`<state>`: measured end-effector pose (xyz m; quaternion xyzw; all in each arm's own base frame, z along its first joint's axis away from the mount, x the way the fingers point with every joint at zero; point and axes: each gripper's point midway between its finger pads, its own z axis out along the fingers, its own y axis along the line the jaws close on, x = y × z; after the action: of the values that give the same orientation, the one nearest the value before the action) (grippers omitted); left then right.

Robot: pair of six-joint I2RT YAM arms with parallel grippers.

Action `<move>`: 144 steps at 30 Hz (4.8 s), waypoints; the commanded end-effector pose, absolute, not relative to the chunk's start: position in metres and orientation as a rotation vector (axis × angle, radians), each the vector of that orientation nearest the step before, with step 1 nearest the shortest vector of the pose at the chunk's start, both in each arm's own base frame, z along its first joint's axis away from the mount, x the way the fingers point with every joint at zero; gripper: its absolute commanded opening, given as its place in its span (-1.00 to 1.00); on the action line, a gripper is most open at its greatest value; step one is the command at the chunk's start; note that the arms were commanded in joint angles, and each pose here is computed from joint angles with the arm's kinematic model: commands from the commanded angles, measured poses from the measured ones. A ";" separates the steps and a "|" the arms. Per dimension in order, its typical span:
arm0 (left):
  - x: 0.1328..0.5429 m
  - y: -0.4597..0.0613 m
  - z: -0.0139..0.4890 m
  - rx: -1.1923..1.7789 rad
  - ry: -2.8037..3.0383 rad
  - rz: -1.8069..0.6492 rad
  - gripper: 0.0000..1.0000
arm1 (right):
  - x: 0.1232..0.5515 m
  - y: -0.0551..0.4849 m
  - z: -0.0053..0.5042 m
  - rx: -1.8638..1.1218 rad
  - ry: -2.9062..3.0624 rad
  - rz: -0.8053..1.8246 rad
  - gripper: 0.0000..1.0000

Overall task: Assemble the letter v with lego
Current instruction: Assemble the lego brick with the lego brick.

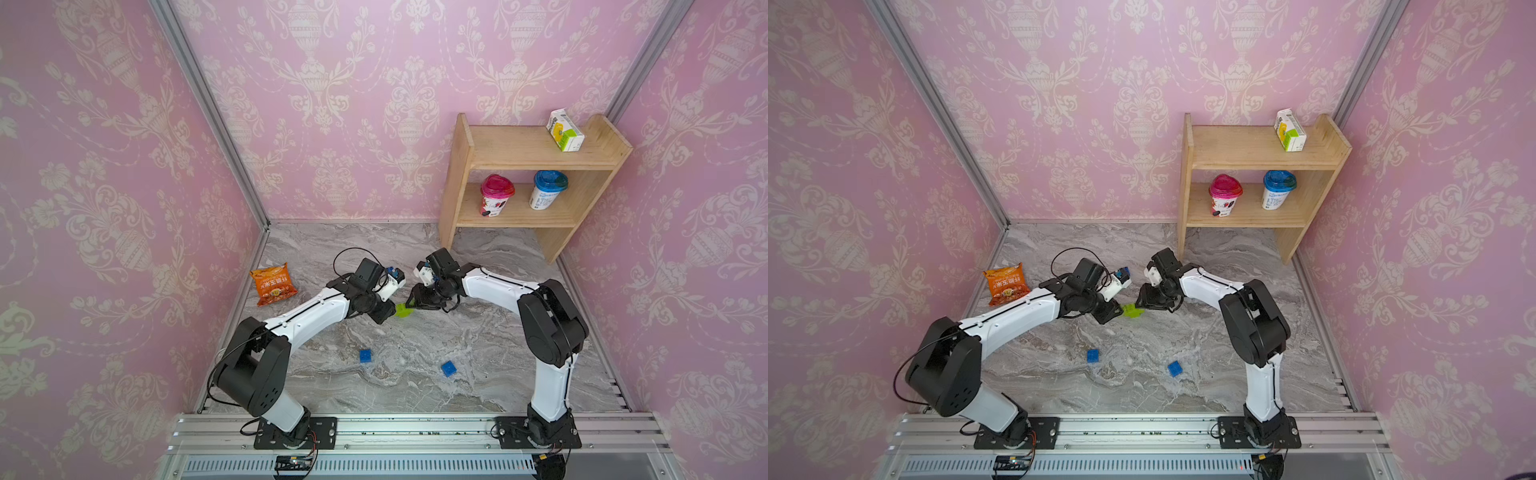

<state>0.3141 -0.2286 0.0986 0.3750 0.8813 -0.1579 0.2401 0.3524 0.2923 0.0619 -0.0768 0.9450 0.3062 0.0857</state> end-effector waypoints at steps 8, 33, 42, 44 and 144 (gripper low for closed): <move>0.328 -0.228 0.101 1.228 2.345 -0.551 -0.38 | 0.355 0.298 0.077 -0.289 2.776 0.895 -0.09; 0.333 -0.227 0.075 1.466 2.241 -0.487 -0.50 | 0.354 0.299 0.075 -0.287 2.776 0.900 -0.09; 0.331 -0.226 0.068 1.483 2.243 -0.486 -0.49 | 0.354 0.299 0.073 -0.284 2.781 0.897 -0.09; 0.330 -0.226 0.067 1.492 2.241 -0.484 -0.49 | 0.354 0.299 0.073 -0.283 2.782 0.898 -0.09; 0.319 -0.219 0.058 1.396 2.321 -0.507 -0.43 | 0.353 0.299 0.061 -0.288 2.794 0.900 -0.13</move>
<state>0.3266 -0.2258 0.0734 0.5104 0.8091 -0.1784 0.2304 0.3537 0.2993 0.0661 -0.0874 0.9417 0.3107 0.0950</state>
